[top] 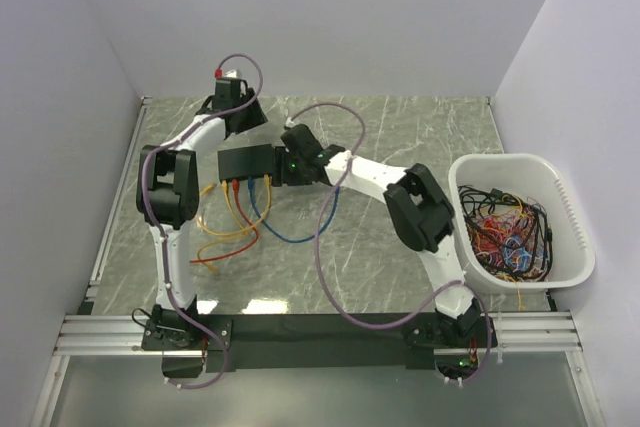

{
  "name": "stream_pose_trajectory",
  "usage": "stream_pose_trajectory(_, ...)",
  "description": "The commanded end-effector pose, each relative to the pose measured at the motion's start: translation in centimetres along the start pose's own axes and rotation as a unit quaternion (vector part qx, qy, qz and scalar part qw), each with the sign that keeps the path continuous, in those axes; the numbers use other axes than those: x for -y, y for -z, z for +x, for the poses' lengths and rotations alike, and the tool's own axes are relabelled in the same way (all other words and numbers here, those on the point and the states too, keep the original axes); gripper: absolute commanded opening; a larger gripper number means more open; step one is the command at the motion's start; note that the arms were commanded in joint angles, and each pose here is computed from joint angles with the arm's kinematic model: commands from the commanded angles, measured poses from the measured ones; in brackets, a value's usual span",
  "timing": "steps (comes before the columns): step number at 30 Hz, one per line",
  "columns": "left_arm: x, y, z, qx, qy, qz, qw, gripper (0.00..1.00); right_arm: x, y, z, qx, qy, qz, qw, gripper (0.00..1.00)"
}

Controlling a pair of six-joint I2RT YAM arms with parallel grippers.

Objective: Insert the plug into the switch port

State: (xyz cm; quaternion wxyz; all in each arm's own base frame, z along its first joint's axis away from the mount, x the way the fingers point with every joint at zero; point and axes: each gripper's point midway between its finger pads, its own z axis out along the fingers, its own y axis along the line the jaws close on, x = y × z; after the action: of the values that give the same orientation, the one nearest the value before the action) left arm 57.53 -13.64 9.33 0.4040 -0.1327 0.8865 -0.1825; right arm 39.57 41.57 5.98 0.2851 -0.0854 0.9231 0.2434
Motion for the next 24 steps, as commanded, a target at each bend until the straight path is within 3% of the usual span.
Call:
stream_pose_trajectory(1, 2.6, 4.7, -6.6, 0.091, -0.010, 0.006, 0.996, 0.58, -1.7, 5.5, -4.4, 0.087, 0.017, -0.026, 0.996, 0.64)
stream_pose_trajectory(9, 4.7, 12.7, -9.8, 0.164, -0.012, 0.031, 0.986, 0.69, -4.0, 15.6, -6.1, 0.192, 0.083, -0.059, 0.976, 0.66)
stream_pose_trajectory(10, 4.6, 14.5, -9.3, 0.171, -0.015, 0.035, 0.985, 0.75, -3.3, 15.8, -4.7, 0.192, 0.092, -0.051, 0.976, 0.66)
stream_pose_trajectory(12, 4.6, 16.5, -8.9, 0.191, -0.016, 0.036, 0.981, 0.78, -5.2, 20.5, -5.6, 0.259, 0.113, -0.080, 0.956, 0.66)
stream_pose_trajectory(18, 2.0, 23.6, -4.7, 0.246, -0.003, 0.027, 0.969, 0.78, -5.6, 29.0, -2.3, 0.359, 0.149, -0.128, 0.912, 0.68)
stream_pose_trajectory(24, -2.4, 28.0, 0.1, 0.274, 0.031, -0.017, 0.961, 0.77, -3.3, 33.5, 1.7, 0.382, 0.129, -0.147, 0.903, 0.69)
